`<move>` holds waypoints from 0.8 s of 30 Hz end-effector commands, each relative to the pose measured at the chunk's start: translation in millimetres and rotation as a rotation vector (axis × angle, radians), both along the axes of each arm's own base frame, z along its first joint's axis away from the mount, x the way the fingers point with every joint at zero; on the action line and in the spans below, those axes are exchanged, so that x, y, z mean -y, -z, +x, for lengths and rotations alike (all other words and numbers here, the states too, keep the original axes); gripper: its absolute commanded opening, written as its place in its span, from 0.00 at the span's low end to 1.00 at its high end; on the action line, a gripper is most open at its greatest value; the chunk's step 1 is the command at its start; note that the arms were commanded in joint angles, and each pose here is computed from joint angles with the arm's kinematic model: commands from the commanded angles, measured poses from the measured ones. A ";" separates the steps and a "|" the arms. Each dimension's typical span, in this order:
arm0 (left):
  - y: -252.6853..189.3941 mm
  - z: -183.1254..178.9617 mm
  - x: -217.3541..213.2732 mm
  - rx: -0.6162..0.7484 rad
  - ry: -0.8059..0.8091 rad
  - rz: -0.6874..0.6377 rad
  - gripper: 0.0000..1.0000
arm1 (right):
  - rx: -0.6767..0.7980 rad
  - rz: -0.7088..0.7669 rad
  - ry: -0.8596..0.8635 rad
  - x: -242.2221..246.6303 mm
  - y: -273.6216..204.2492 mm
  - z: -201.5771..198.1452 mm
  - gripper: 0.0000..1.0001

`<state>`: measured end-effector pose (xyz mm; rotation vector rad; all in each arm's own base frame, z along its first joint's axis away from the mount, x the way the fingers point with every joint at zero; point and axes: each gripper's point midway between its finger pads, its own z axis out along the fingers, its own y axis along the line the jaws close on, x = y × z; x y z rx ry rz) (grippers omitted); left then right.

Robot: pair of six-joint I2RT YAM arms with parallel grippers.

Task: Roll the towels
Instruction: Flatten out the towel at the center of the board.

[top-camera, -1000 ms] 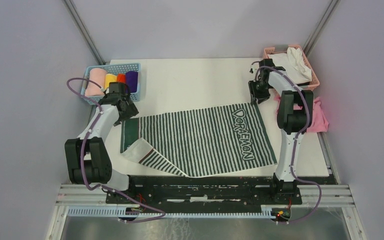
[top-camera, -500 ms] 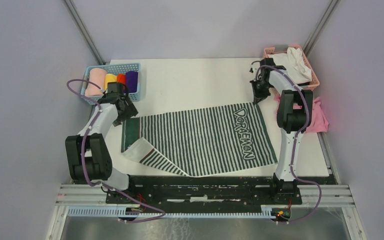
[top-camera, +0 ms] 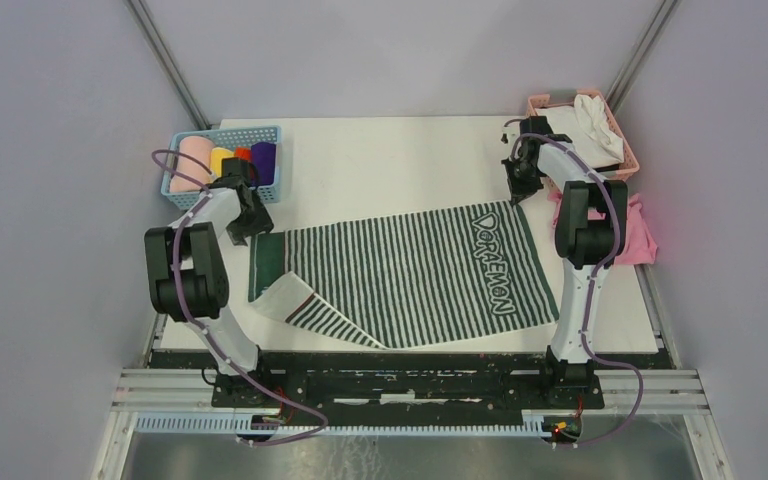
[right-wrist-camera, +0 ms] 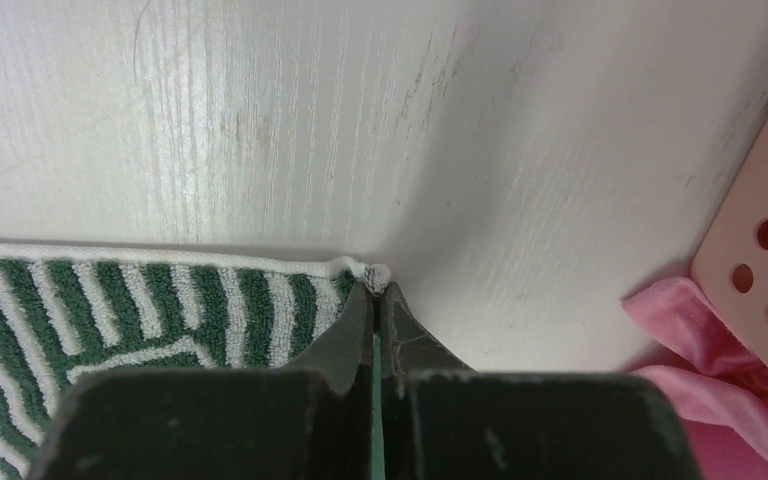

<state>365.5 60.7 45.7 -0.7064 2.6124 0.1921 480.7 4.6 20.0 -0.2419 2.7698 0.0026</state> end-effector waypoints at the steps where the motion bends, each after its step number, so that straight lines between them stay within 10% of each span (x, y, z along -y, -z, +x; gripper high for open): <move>1: 2.8 13.6 -7.1 0.003 0.044 0.017 0.62 | 0.062 -0.020 -0.009 3.2 -11.5 11.4 0.01; 24: 32.4 17.3 -17.8 -0.025 0.053 -0.158 0.47 | 0.022 -0.037 -0.018 5.6 7.8 6.6 0.02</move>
